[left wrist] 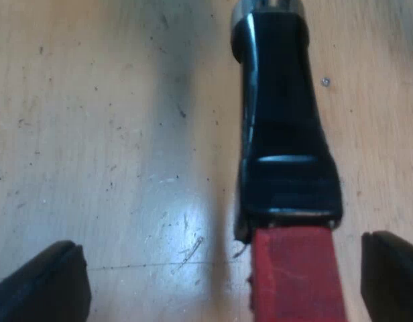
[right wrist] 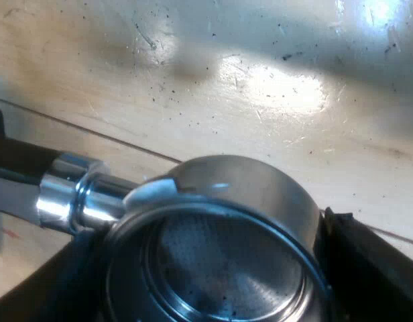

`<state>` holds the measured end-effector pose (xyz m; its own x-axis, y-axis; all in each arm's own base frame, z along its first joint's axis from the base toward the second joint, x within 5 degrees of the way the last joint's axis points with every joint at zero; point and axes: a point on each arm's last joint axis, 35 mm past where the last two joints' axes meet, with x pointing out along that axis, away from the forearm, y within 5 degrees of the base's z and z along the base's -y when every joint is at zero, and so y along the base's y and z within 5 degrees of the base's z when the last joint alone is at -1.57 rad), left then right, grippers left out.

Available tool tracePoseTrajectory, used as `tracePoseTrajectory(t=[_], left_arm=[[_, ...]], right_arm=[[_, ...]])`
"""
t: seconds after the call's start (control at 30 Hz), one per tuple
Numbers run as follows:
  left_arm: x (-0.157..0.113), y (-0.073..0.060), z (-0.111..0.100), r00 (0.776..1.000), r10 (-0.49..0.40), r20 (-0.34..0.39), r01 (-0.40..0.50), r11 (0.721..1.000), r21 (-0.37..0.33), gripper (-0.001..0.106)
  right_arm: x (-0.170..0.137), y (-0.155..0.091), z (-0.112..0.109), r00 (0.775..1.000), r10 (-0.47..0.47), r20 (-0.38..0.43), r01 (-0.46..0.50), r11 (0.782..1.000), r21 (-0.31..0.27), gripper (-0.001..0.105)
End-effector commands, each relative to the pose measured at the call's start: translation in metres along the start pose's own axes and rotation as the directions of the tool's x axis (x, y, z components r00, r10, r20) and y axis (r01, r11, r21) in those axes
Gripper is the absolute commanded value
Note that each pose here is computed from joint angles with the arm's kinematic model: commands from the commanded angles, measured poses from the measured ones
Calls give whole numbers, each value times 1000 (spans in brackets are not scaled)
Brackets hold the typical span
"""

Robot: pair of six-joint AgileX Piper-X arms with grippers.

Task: Put the handle in the coffee machine

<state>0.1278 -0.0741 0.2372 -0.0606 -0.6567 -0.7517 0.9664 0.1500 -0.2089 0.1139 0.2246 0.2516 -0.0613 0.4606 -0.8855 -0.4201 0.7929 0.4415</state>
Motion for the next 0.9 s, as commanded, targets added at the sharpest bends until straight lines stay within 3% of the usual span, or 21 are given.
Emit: tracePoseTrajectory(t=[0.03,0.43,0.63,0.9], left_arm=[[1,2,2,1000,-7,-3,7,1000,27,83],[3,4,1,1000,-11,-10,12,997,79,82],[3,3,1,1000,-16,-14,17,997,75,57],[2,2,1,1000,-27,-9,28,997,70,47]], right_arm=[[-8,7,3,998,58,14,-57,998,-33,0],[-8,7,3,998,58,14,-57,998,-33,0],[-9,7,4,998,64,22,-63,997,-33,0],[-9,8,5,997,70,42,-69,997,-18,0]])
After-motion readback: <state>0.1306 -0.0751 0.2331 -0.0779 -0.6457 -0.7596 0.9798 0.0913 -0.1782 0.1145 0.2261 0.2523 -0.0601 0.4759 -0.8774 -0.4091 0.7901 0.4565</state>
